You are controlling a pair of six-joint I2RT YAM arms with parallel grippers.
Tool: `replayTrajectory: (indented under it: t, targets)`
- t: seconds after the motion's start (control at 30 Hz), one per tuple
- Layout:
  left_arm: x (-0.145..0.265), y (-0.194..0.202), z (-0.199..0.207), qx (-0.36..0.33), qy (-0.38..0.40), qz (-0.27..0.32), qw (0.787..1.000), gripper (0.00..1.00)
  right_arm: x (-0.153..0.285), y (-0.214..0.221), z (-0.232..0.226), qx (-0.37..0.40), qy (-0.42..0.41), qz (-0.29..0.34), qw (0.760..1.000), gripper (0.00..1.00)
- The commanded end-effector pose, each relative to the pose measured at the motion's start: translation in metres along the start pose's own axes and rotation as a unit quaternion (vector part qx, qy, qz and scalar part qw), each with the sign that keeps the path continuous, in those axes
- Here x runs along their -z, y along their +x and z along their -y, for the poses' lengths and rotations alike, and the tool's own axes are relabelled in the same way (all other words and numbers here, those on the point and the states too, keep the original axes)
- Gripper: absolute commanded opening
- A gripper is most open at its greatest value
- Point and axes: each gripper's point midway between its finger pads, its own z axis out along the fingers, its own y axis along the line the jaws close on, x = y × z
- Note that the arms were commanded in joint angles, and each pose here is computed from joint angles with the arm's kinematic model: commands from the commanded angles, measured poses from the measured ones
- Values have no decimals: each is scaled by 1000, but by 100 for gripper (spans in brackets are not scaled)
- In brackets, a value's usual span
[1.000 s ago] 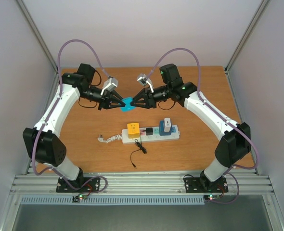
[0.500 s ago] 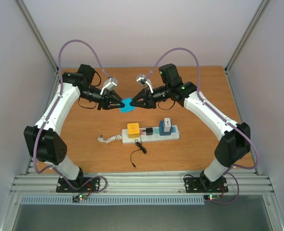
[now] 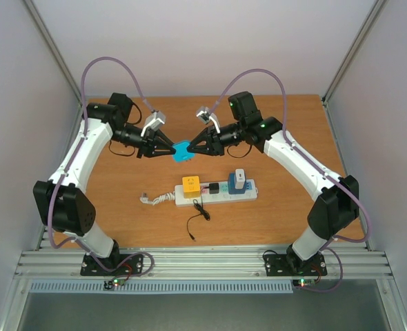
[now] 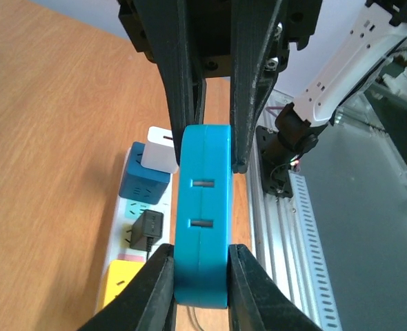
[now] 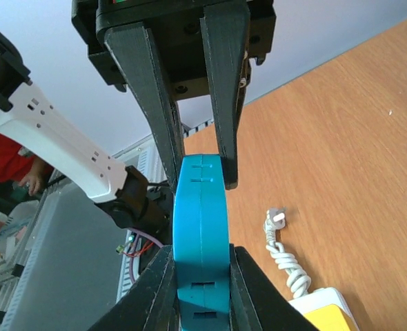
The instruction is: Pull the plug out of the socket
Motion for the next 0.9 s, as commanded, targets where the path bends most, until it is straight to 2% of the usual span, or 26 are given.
replayTrajectory:
  t: [0.0, 0.03, 0.07, 0.17, 0.23, 0.47, 0.5, 0.53, 0.87]
  targets:
    - [3, -5, 0, -13, 3, 9, 1000, 15, 4, -10, -8, 5, -10, 13, 1000, 14]
    - [3, -7, 0, -12, 4, 10, 1000, 12, 4, -11, -8, 6, -9, 15, 1000, 16]
    - [3, -8, 1, -12, 5, 12, 1000, 9, 4, -13, -7, 6, -4, 17, 1000, 24]
    - [4, -11, 0, -8, 5, 18, 1000, 3, 6, -17, -1, -9, 9, 24, 1000, 60]
    - [8, -14, -6, -6, -4, 28, 1000, 2, 12, -19, 4, -38, 5, 33, 999, 75]
    - [44, -62, -43, -11, -111, 123, 986, 1, 41, -21, 30, -125, 14, 72, 989, 85]
    - [48, -69, -45, -24, -128, 137, 982, 1, 42, -22, 31, -138, 14, 75, 987, 92]
    - [50, -73, -46, -6, -135, 153, 979, 1, 43, -24, 31, -148, 14, 79, 986, 97]
    - [62, -99, -53, 40, -143, 237, 960, 1, 45, -43, 28, -241, -56, 95, 964, 99]
